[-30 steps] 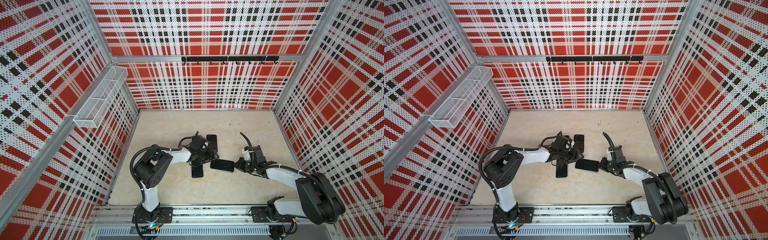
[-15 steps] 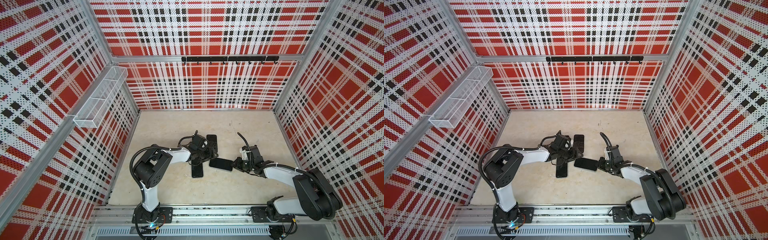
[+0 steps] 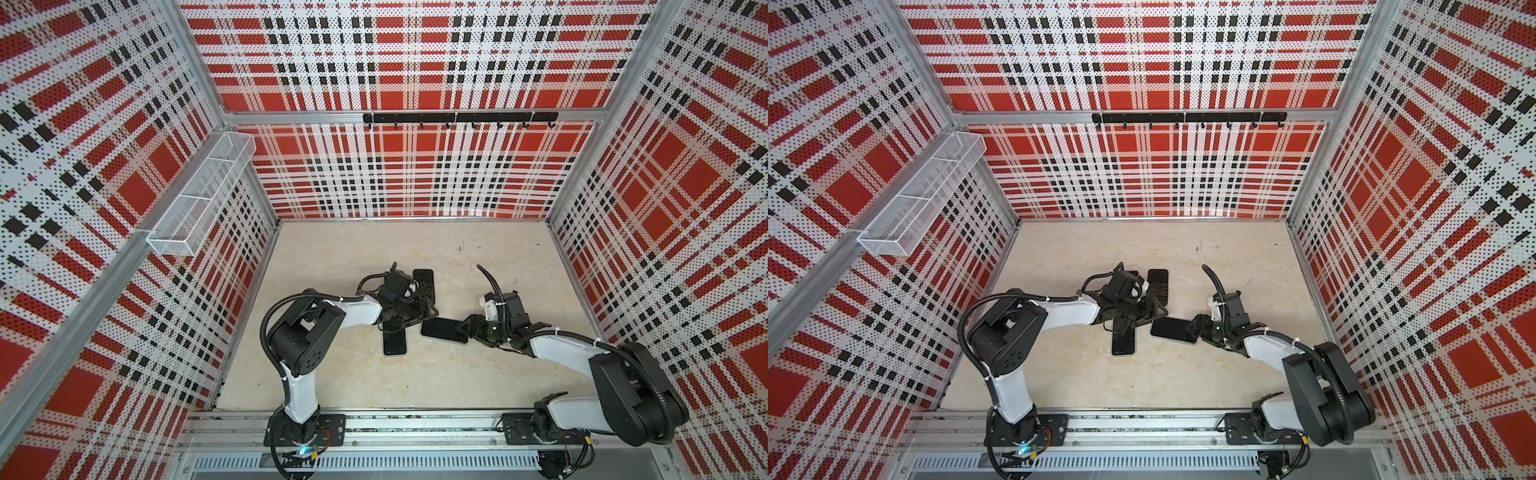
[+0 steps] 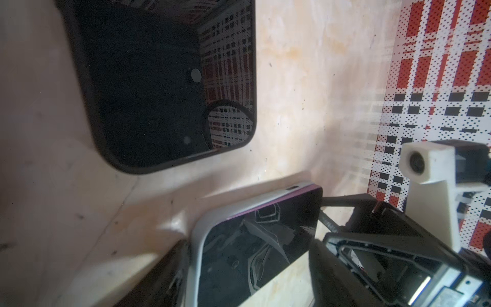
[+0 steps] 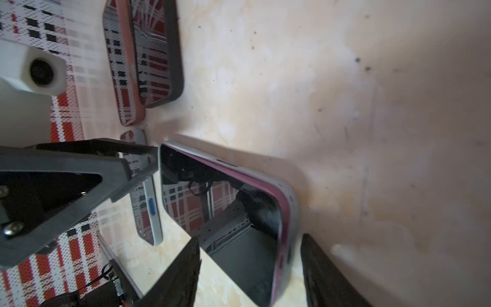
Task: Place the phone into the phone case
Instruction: 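Grasp the cased phone's edge with the right gripper and tilt it upright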
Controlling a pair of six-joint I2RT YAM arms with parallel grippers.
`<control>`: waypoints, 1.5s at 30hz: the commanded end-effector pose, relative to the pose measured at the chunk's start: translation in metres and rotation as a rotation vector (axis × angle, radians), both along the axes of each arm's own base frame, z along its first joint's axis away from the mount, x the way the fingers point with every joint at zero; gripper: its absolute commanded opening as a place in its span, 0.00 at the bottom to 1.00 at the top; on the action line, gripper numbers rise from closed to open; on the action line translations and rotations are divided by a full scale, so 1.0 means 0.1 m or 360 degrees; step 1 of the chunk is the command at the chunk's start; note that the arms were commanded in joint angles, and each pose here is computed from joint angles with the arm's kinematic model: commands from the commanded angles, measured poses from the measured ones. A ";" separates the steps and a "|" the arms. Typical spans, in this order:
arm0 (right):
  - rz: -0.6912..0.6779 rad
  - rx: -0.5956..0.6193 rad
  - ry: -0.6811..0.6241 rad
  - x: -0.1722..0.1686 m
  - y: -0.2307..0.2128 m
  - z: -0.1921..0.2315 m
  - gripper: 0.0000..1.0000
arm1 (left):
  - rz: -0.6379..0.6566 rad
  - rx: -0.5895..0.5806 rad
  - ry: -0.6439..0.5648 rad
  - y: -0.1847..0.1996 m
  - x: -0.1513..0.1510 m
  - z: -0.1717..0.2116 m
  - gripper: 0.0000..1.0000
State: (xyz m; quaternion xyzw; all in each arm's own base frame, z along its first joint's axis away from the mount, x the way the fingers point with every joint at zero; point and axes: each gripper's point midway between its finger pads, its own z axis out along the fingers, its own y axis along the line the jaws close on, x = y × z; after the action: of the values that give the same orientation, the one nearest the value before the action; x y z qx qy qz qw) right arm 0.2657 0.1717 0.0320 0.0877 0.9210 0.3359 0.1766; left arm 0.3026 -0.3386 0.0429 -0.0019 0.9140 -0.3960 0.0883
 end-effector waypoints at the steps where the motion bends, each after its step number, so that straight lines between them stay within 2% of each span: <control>1: 0.0053 0.0094 0.0080 -0.12 0.08 -0.18 0.62 | -0.0044 -0.0005 0.0084 -0.05 -0.18 -0.10 0.72; 7: 0.0201 0.0427 -0.0093 -0.13 0.33 0.09 0.59 | -0.0050 -0.0042 0.0115 -0.10 -0.23 -0.14 0.70; 10: 0.0245 0.0522 -0.0204 -0.12 0.38 0.30 0.55 | -0.0049 -0.0045 0.0125 -0.10 -0.24 -0.16 0.70; 17: 0.0312 0.0581 -0.0402 -0.16 0.39 0.66 0.53 | -0.0032 -0.0042 0.0131 -0.06 -0.22 -0.18 0.70; 25: 0.0300 0.0570 -0.0486 -0.19 0.34 0.81 0.51 | -0.0026 -0.0041 0.0138 -0.04 -0.22 -0.18 0.69; 31: 0.0286 0.0559 -0.0500 -0.17 0.33 0.82 0.40 | -0.0026 -0.0047 0.0135 -0.05 -0.22 -0.16 0.69; 41: 0.0249 0.0480 -0.0452 -0.17 0.27 0.71 0.09 | -0.0017 -0.0055 0.0124 -0.03 -0.20 -0.13 0.70; 45: 0.0225 0.0452 -0.0452 -0.17 0.24 0.72 0.04 | -0.0009 -0.0069 0.0106 -0.02 -0.16 -0.08 0.70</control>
State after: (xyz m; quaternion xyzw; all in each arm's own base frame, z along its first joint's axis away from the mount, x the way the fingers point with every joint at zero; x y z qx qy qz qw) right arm 0.2413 0.1942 0.0856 0.0201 0.8449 0.4823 0.2306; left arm 0.2942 -0.3444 0.0424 -0.0093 0.9040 -0.4211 0.0728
